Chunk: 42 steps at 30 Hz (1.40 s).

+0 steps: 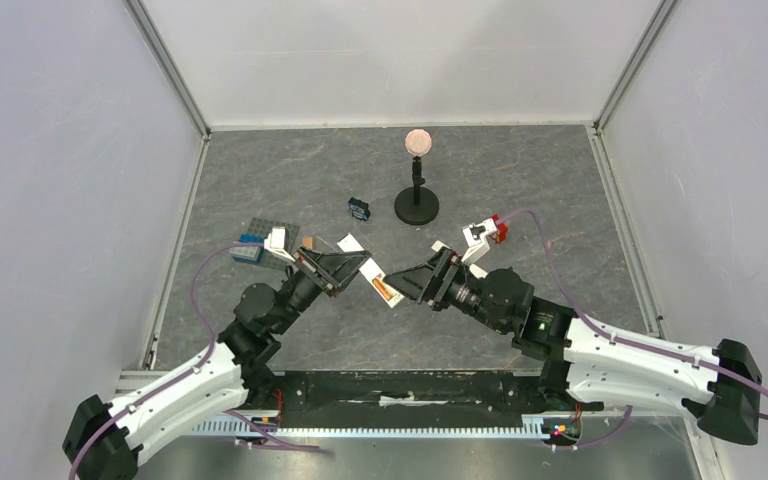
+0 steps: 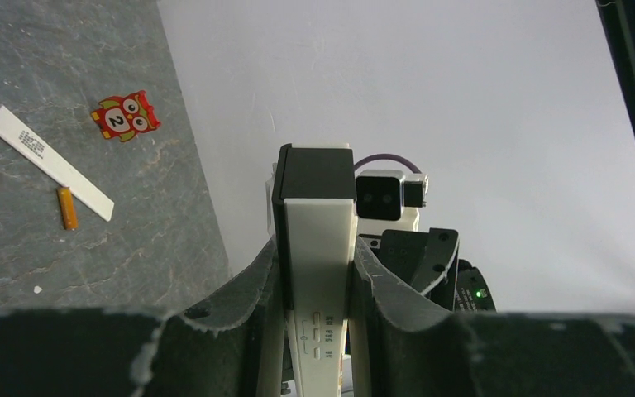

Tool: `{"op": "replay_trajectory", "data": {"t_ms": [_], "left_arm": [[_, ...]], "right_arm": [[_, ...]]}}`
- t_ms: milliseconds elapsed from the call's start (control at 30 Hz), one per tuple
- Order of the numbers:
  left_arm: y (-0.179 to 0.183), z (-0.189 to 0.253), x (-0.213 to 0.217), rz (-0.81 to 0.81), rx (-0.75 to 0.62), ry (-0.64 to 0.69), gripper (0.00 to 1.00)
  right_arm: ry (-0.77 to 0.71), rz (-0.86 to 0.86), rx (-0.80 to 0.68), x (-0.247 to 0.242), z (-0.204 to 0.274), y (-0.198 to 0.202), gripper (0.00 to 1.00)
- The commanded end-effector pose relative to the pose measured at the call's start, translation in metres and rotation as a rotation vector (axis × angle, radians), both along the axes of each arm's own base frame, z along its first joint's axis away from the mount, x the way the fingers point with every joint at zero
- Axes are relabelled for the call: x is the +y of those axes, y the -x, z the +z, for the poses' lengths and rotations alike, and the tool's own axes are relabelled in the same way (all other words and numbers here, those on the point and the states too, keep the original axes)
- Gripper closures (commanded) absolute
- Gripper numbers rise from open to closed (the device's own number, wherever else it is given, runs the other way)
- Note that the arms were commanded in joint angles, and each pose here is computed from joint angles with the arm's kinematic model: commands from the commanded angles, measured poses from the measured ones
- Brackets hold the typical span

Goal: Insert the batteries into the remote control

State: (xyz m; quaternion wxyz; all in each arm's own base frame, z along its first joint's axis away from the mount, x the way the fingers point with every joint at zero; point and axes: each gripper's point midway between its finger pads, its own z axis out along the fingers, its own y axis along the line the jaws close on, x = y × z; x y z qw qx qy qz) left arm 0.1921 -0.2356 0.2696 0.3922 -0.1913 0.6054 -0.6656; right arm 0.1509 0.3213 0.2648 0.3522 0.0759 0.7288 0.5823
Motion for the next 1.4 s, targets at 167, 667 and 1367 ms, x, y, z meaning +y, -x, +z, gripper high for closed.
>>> {"op": "replay_trajectory", "data": {"t_ms": [167,667,1367], "left_arm": [[0.005,0.006,0.001,-0.01,-0.053,-0.025,0.98],[0.01,0.002,0.0,-0.037,-0.035,-0.018,0.98],[0.001,-0.108,0.015,0.04,0.075,-0.445,0.98]], "right_arm": [[0.09,0.124,-0.051,0.004,-0.005,0.011,0.32],[0.142,0.21,-0.042,0.006,-0.028,0.025,0.67],[0.985,-0.272,0.009,-0.152,-0.135,-0.075,0.29]]}}
